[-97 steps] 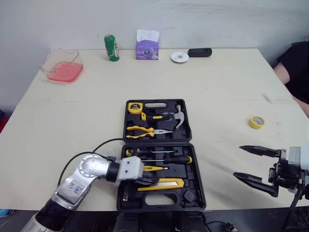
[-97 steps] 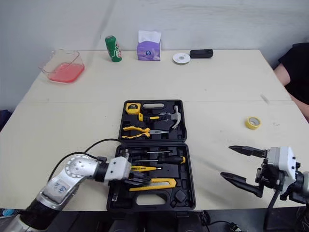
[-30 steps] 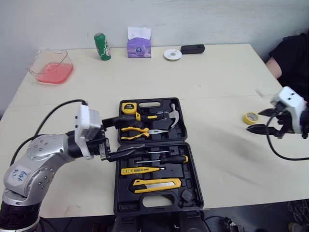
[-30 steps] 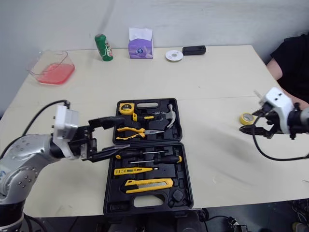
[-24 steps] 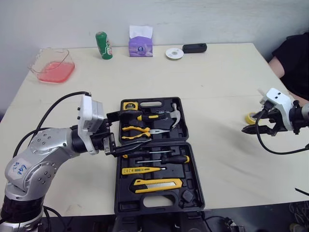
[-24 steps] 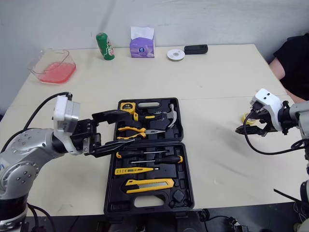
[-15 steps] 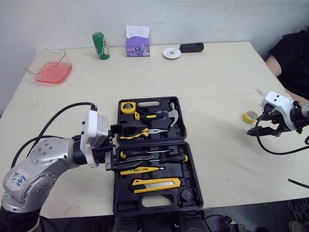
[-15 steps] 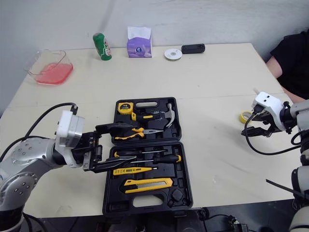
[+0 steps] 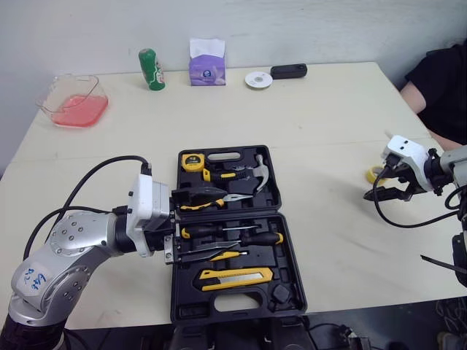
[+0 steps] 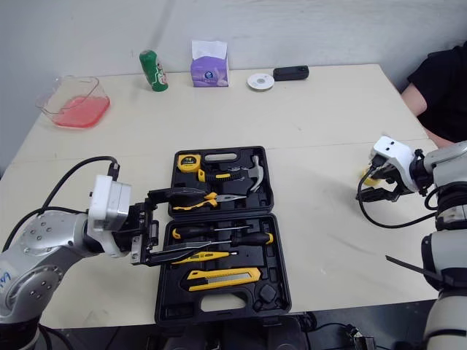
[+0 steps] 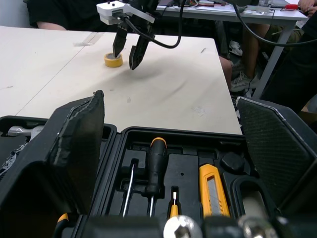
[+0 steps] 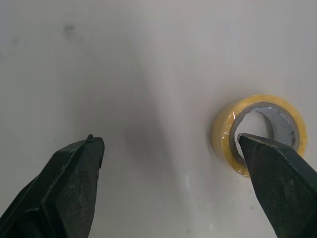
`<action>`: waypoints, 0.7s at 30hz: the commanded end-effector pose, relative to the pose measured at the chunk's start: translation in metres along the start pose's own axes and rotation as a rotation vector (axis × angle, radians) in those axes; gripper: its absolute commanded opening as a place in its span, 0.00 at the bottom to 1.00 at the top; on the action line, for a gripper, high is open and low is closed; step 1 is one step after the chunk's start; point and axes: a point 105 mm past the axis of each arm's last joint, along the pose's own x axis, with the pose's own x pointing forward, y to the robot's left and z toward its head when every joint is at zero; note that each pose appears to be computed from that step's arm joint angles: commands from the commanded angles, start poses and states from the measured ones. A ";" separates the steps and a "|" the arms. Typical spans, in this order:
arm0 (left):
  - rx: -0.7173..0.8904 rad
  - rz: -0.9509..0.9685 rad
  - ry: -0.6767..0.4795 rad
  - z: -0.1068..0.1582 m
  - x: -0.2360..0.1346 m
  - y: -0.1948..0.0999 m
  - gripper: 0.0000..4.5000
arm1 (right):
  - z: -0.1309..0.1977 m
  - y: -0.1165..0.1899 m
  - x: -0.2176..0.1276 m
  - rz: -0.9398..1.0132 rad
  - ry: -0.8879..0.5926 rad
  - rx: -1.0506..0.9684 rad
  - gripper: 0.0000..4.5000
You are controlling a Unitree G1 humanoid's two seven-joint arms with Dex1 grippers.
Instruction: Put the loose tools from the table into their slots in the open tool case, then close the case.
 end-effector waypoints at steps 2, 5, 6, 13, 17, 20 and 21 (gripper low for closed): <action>0.043 -0.025 -0.004 0.007 0.003 -0.005 0.99 | 0.006 -0.005 -0.004 -0.027 0.010 -0.033 1.00; 0.049 -0.023 0.000 0.007 0.003 -0.006 0.99 | 0.010 -0.006 -0.002 -0.036 0.012 -0.039 1.00; 0.045 -0.023 -0.003 0.007 0.003 -0.006 0.99 | 0.011 -0.007 -0.001 -0.041 0.008 -0.039 1.00; 0.033 -0.028 0.000 0.006 0.001 -0.007 0.99 | 0.012 -0.003 0.000 -0.003 0.029 -0.031 1.00; 0.030 -0.035 0.001 0.006 0.001 -0.006 0.99 | 0.011 -0.002 0.000 0.008 0.048 -0.028 1.00; 0.028 -0.036 -0.001 0.006 0.001 -0.006 0.99 | 0.010 -0.003 0.001 -0.001 0.060 -0.041 1.00; 0.027 -0.037 -0.001 0.006 0.001 -0.006 0.99 | 0.010 -0.003 0.001 -0.001 0.059 -0.042 1.00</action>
